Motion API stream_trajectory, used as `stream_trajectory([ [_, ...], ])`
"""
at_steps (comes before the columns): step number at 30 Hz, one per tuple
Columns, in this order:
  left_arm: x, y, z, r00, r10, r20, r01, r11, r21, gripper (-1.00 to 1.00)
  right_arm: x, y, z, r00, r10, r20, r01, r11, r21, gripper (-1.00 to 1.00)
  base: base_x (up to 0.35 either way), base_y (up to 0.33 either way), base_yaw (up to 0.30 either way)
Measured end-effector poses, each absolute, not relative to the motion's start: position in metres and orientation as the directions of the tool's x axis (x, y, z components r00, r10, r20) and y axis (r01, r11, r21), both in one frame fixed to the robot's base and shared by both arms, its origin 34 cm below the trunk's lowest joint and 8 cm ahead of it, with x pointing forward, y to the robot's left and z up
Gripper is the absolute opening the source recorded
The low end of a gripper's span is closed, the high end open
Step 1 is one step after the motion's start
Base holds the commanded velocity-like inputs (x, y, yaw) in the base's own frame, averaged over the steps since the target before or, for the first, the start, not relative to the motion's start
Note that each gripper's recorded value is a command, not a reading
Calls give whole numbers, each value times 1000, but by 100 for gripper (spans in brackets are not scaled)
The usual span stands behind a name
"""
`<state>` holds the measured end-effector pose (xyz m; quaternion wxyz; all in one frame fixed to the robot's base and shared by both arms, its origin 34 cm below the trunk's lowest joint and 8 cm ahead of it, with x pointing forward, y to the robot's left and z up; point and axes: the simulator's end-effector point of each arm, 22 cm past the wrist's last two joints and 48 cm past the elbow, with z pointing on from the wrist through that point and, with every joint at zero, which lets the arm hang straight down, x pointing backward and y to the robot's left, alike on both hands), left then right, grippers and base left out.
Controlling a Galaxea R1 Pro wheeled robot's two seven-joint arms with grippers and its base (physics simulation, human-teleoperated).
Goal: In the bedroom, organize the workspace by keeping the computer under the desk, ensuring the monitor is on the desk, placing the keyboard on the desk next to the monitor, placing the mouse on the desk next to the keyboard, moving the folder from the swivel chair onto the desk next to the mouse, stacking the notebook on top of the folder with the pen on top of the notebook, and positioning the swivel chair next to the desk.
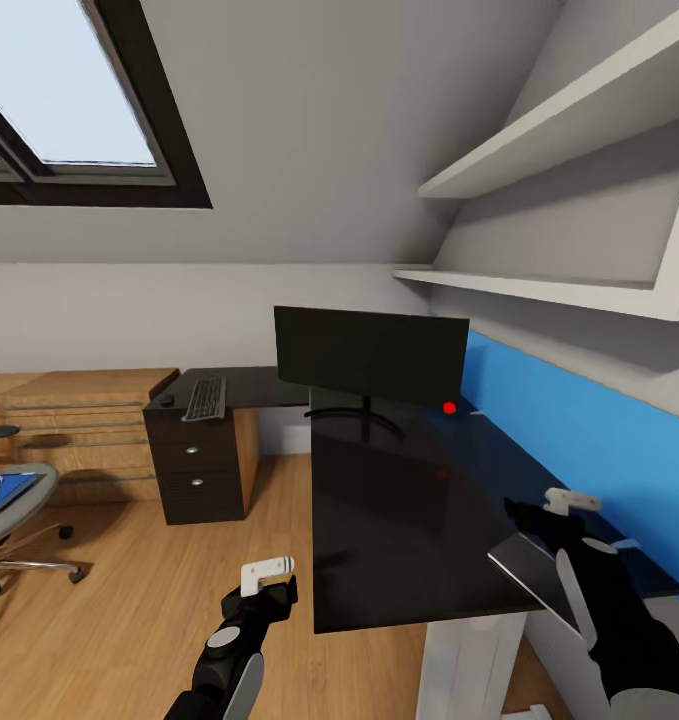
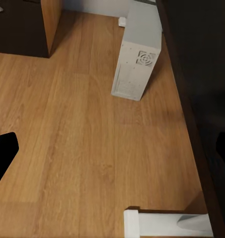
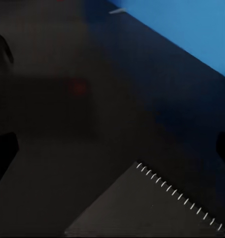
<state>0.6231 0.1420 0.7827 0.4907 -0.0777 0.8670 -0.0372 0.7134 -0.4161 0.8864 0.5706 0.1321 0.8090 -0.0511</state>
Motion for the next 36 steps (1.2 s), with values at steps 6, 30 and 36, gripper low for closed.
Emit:
stream_trajectory([
  [6, 623, 142, 782, -507, -172, -845, -98, 985, -142, 100, 701, -403, 896, -306, 157, -939, 259, 963, 77, 100, -32, 0, 0],
  [30, 624, 143, 783, -504, -173, -846, -101, 985, -141, 100, 692, -402, 880, -294, 276, -915, 306, 934, 184, 100, -272, 0, -24],
  [36, 630, 148, 800, -458, -198, -866, -111, 980, -166, 100, 683, -430, 871, -206, 478, -854, 356, 849, 389, 100, -16, 0, -1],
])
